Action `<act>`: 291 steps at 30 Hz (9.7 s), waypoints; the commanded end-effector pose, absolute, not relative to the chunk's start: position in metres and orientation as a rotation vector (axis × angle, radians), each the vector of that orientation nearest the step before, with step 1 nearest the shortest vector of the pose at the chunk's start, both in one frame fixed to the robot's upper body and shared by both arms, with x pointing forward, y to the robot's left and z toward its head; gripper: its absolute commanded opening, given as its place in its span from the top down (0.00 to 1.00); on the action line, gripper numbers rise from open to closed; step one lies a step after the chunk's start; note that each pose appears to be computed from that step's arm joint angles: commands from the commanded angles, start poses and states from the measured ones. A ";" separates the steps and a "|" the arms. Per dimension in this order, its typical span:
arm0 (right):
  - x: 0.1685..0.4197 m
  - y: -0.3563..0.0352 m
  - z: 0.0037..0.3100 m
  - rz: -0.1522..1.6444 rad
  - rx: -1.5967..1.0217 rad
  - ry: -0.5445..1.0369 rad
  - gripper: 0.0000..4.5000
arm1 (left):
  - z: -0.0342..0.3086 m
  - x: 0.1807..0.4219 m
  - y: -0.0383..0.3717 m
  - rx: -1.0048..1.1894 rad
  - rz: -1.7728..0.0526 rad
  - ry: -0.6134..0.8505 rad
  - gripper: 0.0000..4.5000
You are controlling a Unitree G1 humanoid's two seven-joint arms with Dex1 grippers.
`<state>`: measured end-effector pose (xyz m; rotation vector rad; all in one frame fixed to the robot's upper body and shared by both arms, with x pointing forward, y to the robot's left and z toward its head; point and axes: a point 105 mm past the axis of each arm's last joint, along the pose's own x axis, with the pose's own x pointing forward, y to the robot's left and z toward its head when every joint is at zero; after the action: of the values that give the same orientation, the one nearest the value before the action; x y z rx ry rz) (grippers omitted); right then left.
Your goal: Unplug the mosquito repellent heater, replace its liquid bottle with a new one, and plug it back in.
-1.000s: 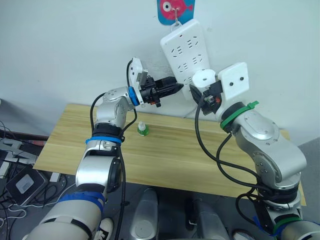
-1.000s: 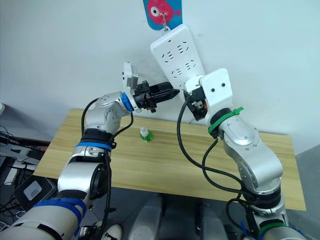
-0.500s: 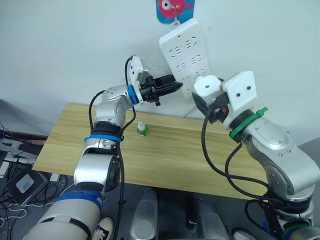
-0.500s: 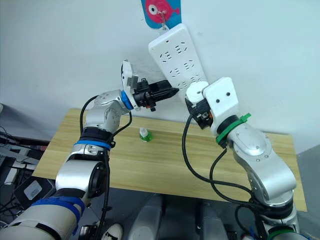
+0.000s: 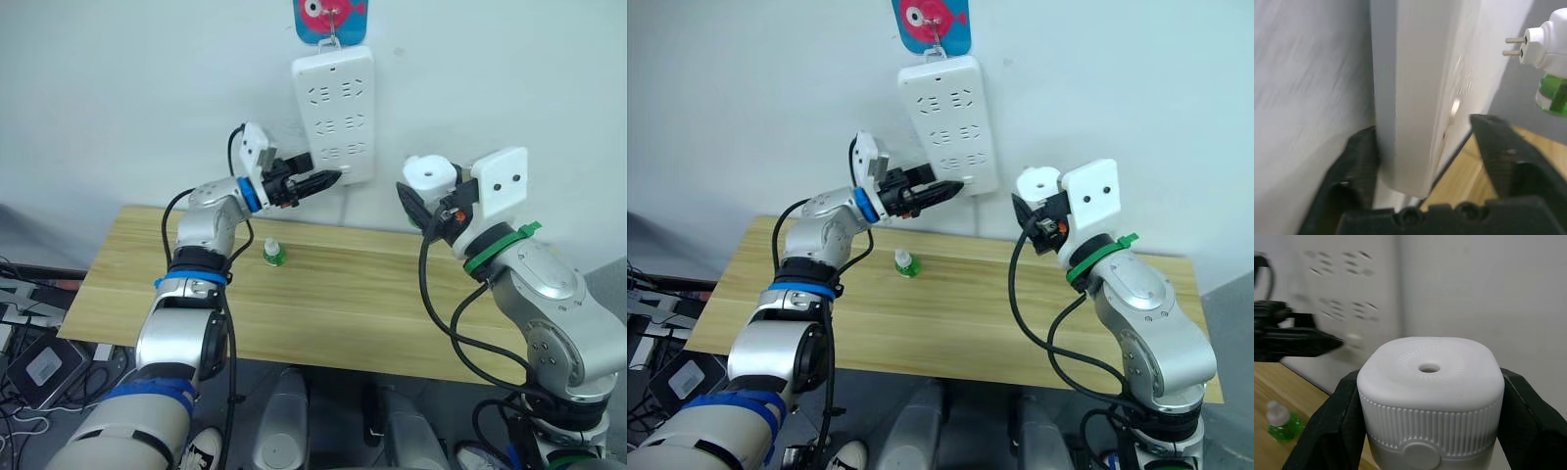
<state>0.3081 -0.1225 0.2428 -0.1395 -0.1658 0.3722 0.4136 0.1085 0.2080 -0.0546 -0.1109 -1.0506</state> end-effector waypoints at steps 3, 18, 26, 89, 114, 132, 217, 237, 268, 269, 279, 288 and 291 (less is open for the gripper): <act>0.305 -0.126 0.247 0.388 -0.038 -0.208 0.31 | 0.219 0.398 0.127 -0.010 -1.003 -0.168 0.01; 0.315 -0.147 0.211 0.363 0.571 0.002 0.31 | 0.196 0.306 0.116 0.109 -0.865 -0.261 0.01; 0.311 -0.143 0.203 0.376 1.040 0.067 0.31 | 0.187 0.278 0.025 -0.065 -1.099 -0.265 0.01; 0.273 -0.137 0.192 0.831 0.800 0.451 0.00 | 0.170 0.289 -0.003 -0.091 -1.276 -0.248 0.50; 0.249 -0.156 0.187 1.159 0.781 0.912 0.21 | 0.154 0.272 -0.007 0.210 -1.501 -0.343 0.50; 0.233 -0.144 0.192 1.238 0.571 0.860 0.30 | 0.159 0.282 -0.003 -0.791 -1.498 0.494 0.50; 0.237 -0.150 0.200 1.217 0.666 0.812 0.30 | 0.163 0.293 0.012 -1.042 -1.347 0.715 0.01; 0.270 -0.167 0.199 1.076 0.757 0.735 0.31 | 0.161 0.270 0.035 0.825 -1.318 -0.868 0.00; 0.265 -0.155 0.208 1.144 0.766 0.735 0.31 | 0.173 0.273 -0.005 0.768 -1.190 -1.112 0.77; 0.264 -0.154 0.208 1.147 0.765 0.736 0.31 | 0.174 0.272 -0.005 0.747 -1.201 -1.100 0.82; 0.266 -0.155 0.207 1.140 0.770 0.732 0.31 | 0.176 0.265 0.005 0.777 -1.232 -1.127 0.75; 0.264 -0.155 0.208 1.147 0.769 0.732 0.31 | 0.169 0.274 0.012 0.875 -1.190 -1.117 0.18; 0.263 -0.153 0.209 1.160 0.766 0.733 0.31 | 0.170 0.280 0.008 0.889 -1.156 -1.111 0.00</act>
<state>0.2694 -0.1572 0.1936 0.7710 0.7725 1.0847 0.2796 0.0112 0.1605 0.8925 -1.0654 -1.1896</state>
